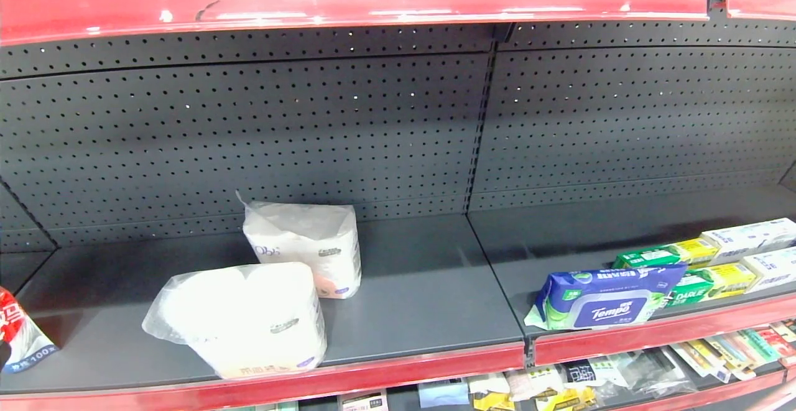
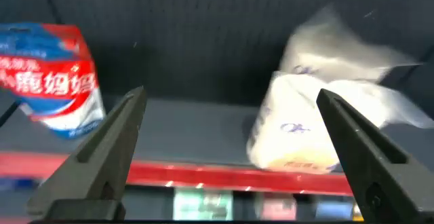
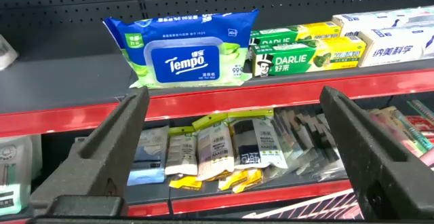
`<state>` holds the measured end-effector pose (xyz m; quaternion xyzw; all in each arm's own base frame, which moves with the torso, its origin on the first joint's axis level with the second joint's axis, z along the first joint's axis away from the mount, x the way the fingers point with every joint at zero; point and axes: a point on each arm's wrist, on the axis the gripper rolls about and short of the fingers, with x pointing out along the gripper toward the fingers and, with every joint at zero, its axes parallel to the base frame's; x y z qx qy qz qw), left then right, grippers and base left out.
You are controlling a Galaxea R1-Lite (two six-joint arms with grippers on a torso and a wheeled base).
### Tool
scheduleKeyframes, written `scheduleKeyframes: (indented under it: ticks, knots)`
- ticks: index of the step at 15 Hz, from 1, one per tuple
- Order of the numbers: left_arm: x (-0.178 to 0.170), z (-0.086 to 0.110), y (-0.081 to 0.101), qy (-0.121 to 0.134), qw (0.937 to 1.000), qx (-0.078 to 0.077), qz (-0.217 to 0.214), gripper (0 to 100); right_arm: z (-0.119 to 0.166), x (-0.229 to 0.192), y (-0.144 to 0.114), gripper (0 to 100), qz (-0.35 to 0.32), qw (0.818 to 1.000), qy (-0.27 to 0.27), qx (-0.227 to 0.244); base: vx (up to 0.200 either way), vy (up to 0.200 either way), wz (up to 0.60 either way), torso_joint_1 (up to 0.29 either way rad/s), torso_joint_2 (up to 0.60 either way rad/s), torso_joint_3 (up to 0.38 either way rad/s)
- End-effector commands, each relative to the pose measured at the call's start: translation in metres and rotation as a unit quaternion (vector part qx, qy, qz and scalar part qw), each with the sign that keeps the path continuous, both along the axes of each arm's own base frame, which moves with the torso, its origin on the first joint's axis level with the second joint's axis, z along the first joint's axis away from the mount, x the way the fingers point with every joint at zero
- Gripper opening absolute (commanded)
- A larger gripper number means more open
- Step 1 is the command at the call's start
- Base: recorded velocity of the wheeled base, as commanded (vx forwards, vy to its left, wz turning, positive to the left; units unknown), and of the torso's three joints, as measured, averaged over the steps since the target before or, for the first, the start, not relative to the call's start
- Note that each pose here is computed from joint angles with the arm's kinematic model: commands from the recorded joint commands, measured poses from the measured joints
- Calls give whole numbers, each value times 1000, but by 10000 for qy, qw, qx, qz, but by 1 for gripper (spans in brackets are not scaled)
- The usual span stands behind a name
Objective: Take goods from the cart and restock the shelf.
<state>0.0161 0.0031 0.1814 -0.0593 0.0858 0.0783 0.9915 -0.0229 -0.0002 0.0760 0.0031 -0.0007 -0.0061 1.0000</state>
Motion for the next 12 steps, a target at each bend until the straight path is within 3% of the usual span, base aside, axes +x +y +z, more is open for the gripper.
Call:
scheduleKeyframes:
  ticks: [1,3,5,6,7,10,11,12]
  knots:
    - [60,12,10,1980,9788,240,473,100,0,0,0,100,-1,10000,-1,0,0,0,0,0,0,0]
    - [70,5,14,2395,9690,182,583,100,0,0,0,100,-1,10000,-1,0,0,0,0,0,0,0]
    - [92,-6,23,2941,9525,107,777,100,0,0,0,100,-1,10000,-1,0,0,0,0,0,0,0]
    - [95,-8,24,3033,9498,140,754,100,0,0,0,100,-1,10000,-1,0,0,0,0,0,0,0]
    - [101,-13,27,3270,9420,247,715,100,0,0,0,100,-1,10000,-1,0,0,0,0,0,0,0]
    - [115,-28,44,3789,9205,216,936,100,0,0,0,100,-1,10000,-1,0,0,0,0,0,0,0]
    - [118,-36,47,3906,9154,185,959,100,0,0,0,100,-1,10000,-1,0,0,0,0,0,0,0]
    - [123,-46,49,3915,9154,166,927,100,0,0,0,100,-1,10000,-1,0,0,0,0,0,0,0]
